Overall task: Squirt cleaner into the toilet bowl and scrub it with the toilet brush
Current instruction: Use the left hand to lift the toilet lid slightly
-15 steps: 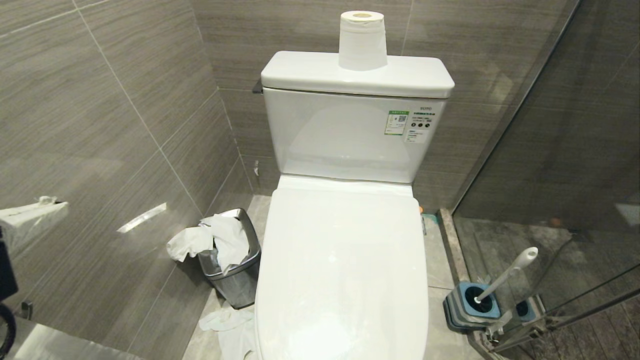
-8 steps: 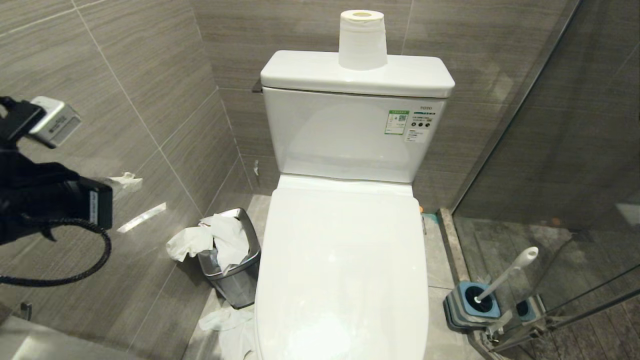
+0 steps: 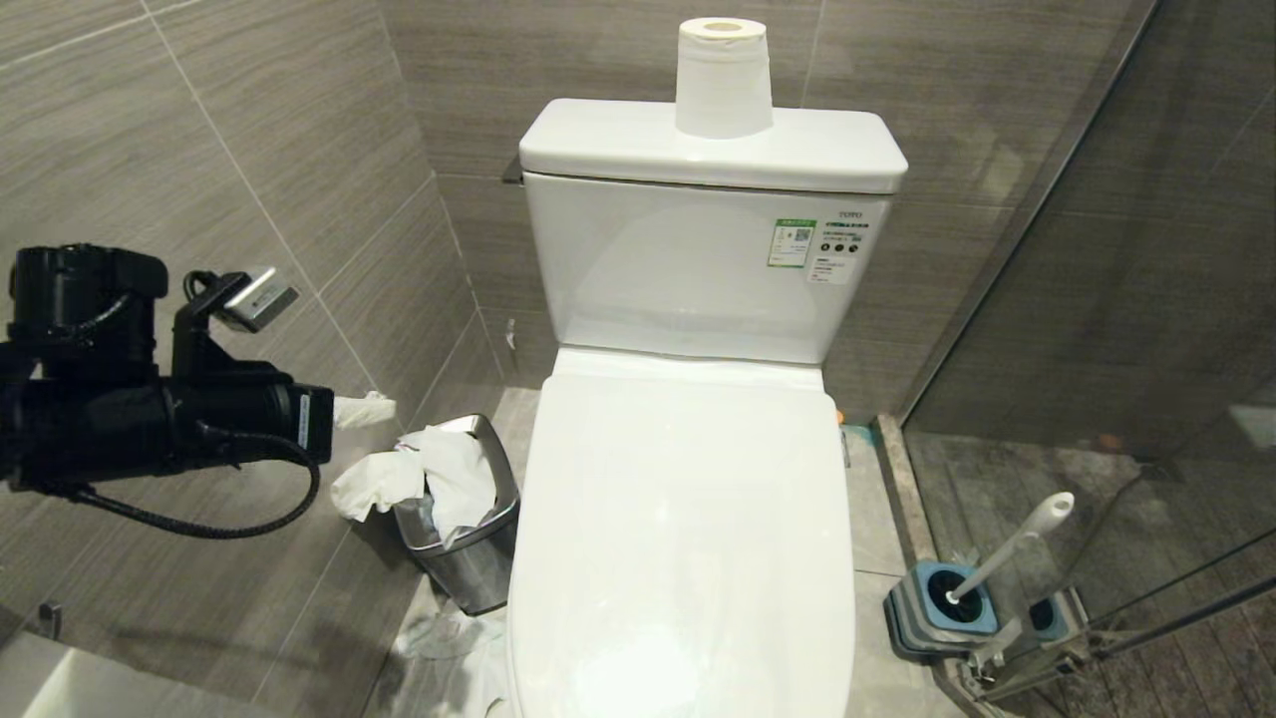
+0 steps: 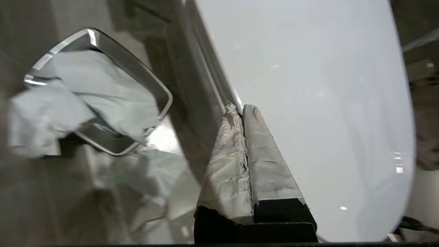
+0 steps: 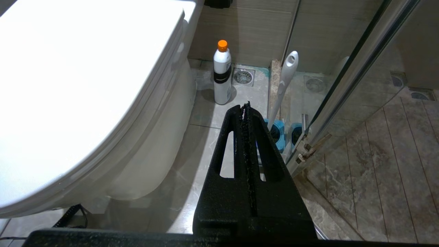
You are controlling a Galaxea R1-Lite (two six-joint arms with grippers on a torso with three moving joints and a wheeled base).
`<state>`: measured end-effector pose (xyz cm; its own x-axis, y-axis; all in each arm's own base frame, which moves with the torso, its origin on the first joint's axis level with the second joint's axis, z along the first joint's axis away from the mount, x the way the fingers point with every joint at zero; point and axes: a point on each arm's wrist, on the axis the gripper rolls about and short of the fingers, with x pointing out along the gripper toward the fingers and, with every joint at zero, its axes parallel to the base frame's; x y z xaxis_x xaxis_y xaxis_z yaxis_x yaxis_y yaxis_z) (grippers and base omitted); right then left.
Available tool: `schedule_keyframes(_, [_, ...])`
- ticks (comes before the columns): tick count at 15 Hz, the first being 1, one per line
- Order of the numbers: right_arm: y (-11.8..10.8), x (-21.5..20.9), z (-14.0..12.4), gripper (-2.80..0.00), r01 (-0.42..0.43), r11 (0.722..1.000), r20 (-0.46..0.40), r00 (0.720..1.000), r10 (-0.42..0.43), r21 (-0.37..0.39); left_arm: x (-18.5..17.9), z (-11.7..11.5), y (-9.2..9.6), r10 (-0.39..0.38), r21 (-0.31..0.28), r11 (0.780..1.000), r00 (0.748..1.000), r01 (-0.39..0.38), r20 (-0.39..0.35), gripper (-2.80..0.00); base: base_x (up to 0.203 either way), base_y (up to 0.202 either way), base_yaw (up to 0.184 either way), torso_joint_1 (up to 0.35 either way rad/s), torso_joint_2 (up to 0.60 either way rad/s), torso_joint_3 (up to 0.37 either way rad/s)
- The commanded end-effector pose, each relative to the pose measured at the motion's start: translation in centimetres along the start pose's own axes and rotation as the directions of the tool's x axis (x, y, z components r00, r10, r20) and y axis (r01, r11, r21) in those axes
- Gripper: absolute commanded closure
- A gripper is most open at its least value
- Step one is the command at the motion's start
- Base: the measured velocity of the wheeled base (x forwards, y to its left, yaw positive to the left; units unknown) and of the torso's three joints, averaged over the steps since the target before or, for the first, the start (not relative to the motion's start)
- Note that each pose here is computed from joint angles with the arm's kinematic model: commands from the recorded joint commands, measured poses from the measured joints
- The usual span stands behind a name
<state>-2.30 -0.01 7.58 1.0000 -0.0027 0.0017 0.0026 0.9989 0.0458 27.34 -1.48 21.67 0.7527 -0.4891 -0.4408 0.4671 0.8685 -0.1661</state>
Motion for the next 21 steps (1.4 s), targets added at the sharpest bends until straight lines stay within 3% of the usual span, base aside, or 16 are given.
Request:
schedule_keyframes(1, [0.0,0.0,0.0,0.0,0.0,1.0,0.0,1.0,0.0,0.0,1.5,-0.9,0.7,-0.124,-0.133,0.984,0.992,0.118,-0.036,0.0,0.0,0.0,0.0,0.0,0.0,0.0])
schedule_keyframes(3, [0.0,0.0,0.0,0.0,0.0,1.0,0.0,1.0,0.0,0.0,3.1,-1.6,1.3,-0.174,-0.255,0.955,0.983,0.154,-0.055,0.0,0.0,0.0,0.0,0.0,0.0,0.0])
schedule_keyframes(8, [0.0,0.0,0.0,0.0,0.0,1.0,-0.002,1.0,0.0,0.0,8.0,-4.3,2.8,-0.207,-0.426,0.887,0.978,0.176,-0.027,0.0,0.0,0.0,0.0,0.0,0.0,0.0])
schedule_keyframes(10, [0.0,0.0,0.0,0.0,0.001,1.0,-0.002,1.0,-0.001,0.0,10.2,-6.0,3.7,-0.209,-0.426,0.886,0.978,0.184,-0.011,0.0,0.0,0.0,0.0,0.0,0.0,0.0])
schedule_keyframes(12, [0.0,0.0,0.0,0.0,-0.001,1.0,0.0,1.0,0.001,0.0,11.8,-7.1,4.4,-0.265,-0.387,0.884,0.963,0.263,0.048,0.0,0.0,0.0,0.0,0.0,0.0,0.0])
schedule_keyframes(14, [0.0,0.0,0.0,0.0,-0.001,1.0,-0.001,1.0,0.001,0.0,11.8,-7.5,4.8,-0.317,-0.389,0.865,0.946,0.319,0.07,0.0,0.0,0.0,0.0,0.0,0.0,0.0])
schedule_keyframes(18, [0.0,0.0,0.0,0.0,0.0,1.0,-0.001,1.0,0.0,0.0,10.4,-8.4,6.2,-0.424,-0.434,0.799,0.902,0.416,0.082,0.0,0.0,0.0,0.0,0.0,0.0,0.0])
schedule_keyframes(21, [0.0,0.0,0.0,0.0,0.0,1.0,-0.001,1.0,0.0,0.0,9.9,-9.7,6.8,-0.422,-0.463,0.789,0.904,0.404,0.07,0.0,0.0,0.0,0.0,0.0,0.0,0.0])
